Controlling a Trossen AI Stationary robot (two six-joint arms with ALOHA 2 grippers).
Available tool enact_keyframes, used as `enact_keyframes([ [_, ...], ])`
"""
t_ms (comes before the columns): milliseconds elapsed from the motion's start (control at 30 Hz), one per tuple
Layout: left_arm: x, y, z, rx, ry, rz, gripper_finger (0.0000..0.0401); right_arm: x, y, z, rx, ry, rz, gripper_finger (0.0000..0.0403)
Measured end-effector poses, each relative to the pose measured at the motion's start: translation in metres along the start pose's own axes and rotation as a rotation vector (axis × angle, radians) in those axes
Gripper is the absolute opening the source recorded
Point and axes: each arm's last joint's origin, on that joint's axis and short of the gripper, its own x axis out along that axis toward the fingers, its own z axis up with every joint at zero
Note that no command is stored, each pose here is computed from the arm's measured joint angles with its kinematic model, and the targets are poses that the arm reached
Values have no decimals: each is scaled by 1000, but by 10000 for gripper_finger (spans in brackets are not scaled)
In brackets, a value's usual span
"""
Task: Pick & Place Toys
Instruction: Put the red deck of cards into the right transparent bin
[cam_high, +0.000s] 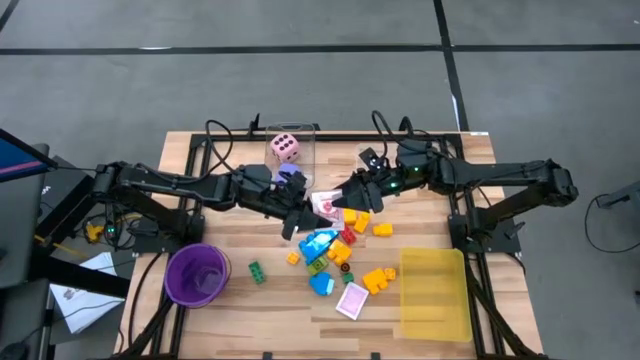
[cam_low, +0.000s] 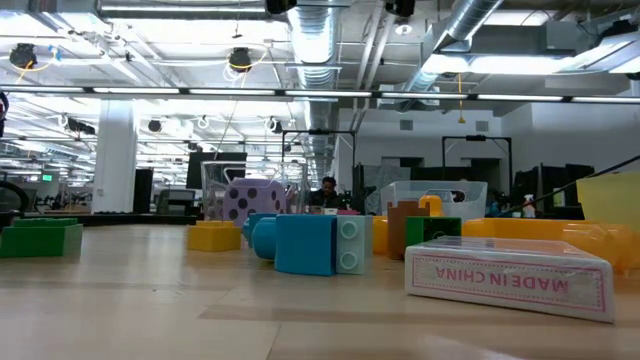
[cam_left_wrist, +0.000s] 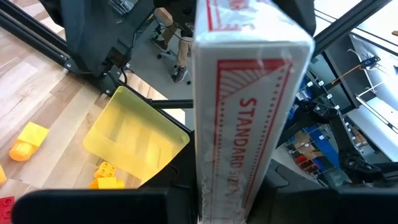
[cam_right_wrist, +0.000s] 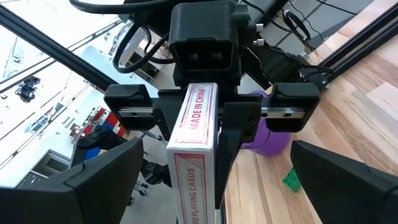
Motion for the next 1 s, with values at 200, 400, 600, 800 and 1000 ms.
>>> enact_keyframes([
  [200,0,0,0,0,0,0,70,0,0,0,5,1,0,396],
  [400,0,0,0,-1,0,0,70,0,0,0,11,1,0,362],
  [600,0,0,0,-27,0,0,70,0,0,0,10,0,0,316],
  [800,0,1,-2,-57,15,15,70,0,0,0,10,-2,-3,305],
  [1000,0,3,-3,-69,29,30,70,0,-1,-1,15,11,-17,305],
])
